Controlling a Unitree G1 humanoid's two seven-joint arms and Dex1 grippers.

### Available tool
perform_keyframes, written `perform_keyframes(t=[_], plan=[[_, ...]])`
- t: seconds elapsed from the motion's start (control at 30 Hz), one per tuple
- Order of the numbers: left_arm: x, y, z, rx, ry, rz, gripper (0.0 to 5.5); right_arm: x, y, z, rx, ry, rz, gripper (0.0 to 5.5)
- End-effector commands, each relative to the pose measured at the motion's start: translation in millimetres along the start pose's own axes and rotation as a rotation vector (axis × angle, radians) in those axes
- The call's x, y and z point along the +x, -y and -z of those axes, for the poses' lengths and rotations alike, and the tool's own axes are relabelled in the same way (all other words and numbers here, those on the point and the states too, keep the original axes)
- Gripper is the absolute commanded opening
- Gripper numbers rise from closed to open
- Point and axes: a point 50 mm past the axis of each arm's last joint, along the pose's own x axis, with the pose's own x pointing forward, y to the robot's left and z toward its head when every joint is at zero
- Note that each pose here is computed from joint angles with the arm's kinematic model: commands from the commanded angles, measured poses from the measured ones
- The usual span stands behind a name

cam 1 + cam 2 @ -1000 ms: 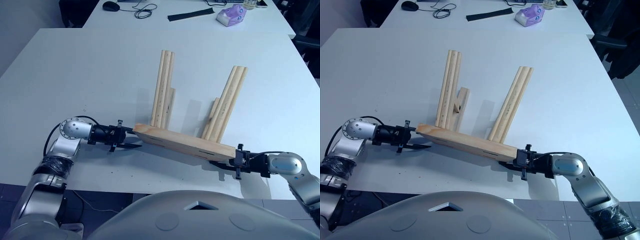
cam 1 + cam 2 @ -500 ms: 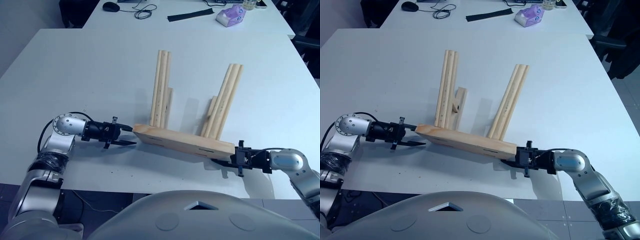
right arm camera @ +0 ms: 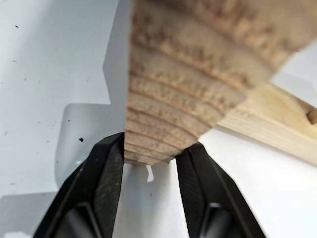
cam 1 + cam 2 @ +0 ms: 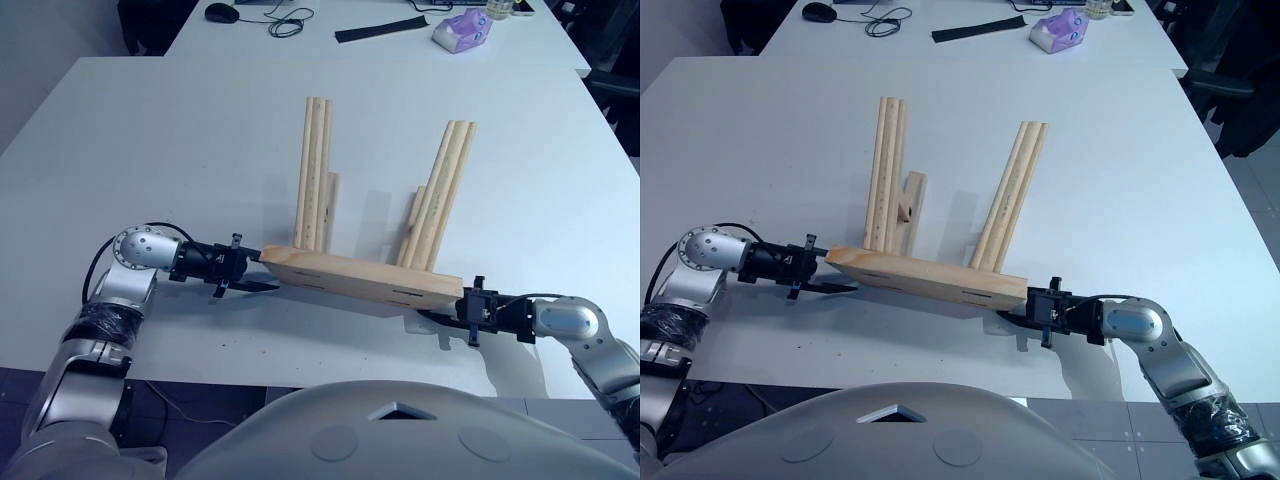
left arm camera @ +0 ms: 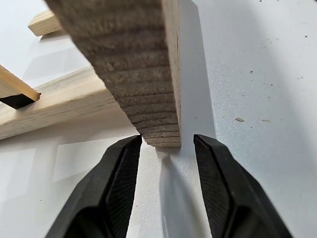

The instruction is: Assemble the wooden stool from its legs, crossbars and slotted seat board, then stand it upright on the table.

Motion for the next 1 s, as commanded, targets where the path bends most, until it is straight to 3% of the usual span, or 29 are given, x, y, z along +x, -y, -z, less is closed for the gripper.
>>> perform_keyframes(t=[0.03,0.23,0.53,1.0], plan=[[23.0,0.3,-5.0,0.016,0.067,0.016,1.97,7.4,-11.9,7.5,0.021,-0.061,-0.061,1.72],[29.1,5.1,-2.2,-0.055,0.068,0.007,1.97,5.0,-14.9,8.4,-0.009,-0.075,-0.096,1.72],[10.2,-3.9,11.3,-0.076,-0.024,-0.026,1.97,1.3,-18.9,12.0,-0.042,-0.099,-0.123,1.72],[14.2,1.8,8.9,-0.046,-0.002,0.022,1.97,1.3,-19.7,11.1,-0.057,-0.097,-0.127,1.72]])
